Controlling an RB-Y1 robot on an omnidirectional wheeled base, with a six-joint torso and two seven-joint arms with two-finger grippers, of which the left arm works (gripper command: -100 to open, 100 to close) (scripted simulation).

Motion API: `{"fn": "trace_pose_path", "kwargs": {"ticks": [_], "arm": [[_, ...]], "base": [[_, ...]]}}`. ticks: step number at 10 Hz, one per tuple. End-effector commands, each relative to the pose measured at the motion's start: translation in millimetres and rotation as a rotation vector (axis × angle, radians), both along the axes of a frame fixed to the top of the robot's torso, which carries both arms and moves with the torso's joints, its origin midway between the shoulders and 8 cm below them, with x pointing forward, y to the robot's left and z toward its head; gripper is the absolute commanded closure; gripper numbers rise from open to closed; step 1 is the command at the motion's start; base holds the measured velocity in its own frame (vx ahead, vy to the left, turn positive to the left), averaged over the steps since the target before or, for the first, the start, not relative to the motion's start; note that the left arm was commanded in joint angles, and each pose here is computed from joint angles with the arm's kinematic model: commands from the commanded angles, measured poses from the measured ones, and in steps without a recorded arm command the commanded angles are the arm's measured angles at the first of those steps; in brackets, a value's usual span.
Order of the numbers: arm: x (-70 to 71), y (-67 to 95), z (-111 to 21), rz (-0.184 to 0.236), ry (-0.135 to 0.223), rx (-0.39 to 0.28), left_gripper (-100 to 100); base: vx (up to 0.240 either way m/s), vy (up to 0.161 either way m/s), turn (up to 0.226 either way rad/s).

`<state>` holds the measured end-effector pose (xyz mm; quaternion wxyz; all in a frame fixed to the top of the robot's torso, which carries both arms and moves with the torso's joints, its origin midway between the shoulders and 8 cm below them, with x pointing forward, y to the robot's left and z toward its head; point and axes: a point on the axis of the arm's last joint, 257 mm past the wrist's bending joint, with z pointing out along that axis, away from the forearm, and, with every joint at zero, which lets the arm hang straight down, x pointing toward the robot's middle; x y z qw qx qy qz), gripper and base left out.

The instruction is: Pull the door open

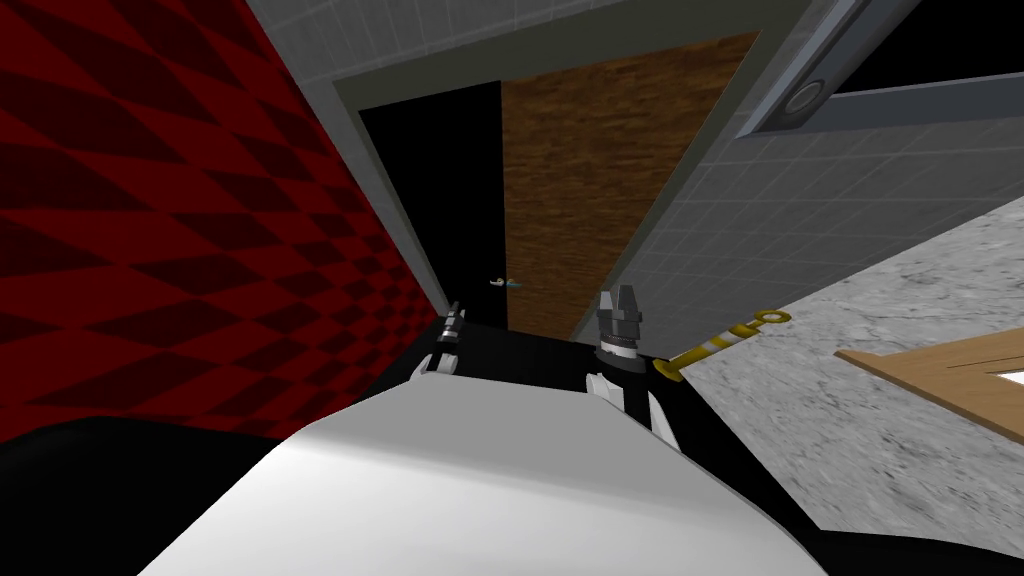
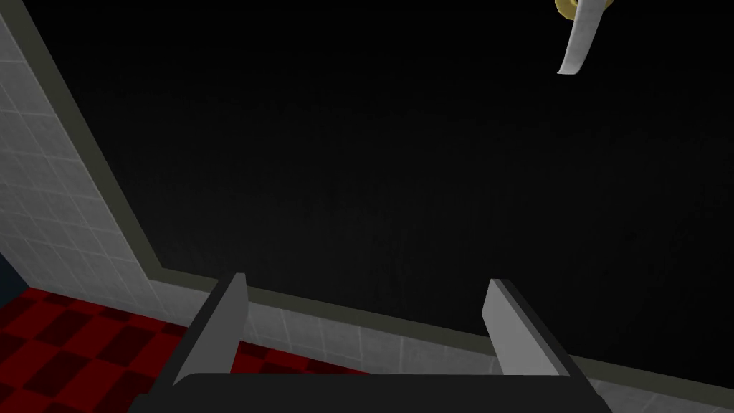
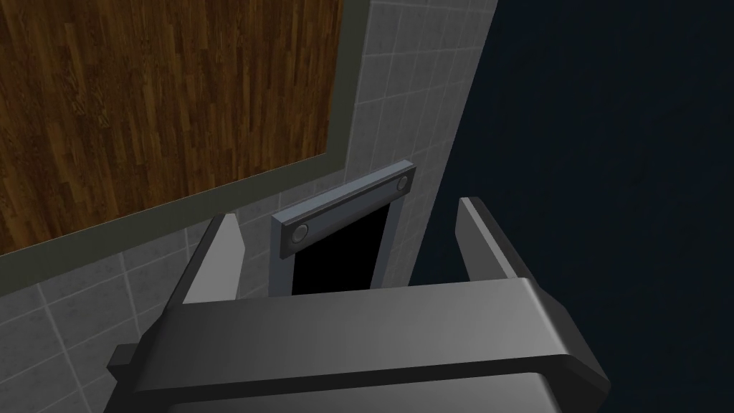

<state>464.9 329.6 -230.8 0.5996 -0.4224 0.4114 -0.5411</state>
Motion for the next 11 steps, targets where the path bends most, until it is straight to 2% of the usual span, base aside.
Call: {"fn": "trace_pose_path", "kwargs": {"ticks": [1, 11], "arm": [[1.7, 2.9, -11.7, 0.003, 0.017, -0.006, -100], [4.6, 28.6, -69.6, 0.029, 0.115, -0.036, -100]], "base": [[0.059, -0.004, -0.079], [0.075, 0.001, -0.099]]}}
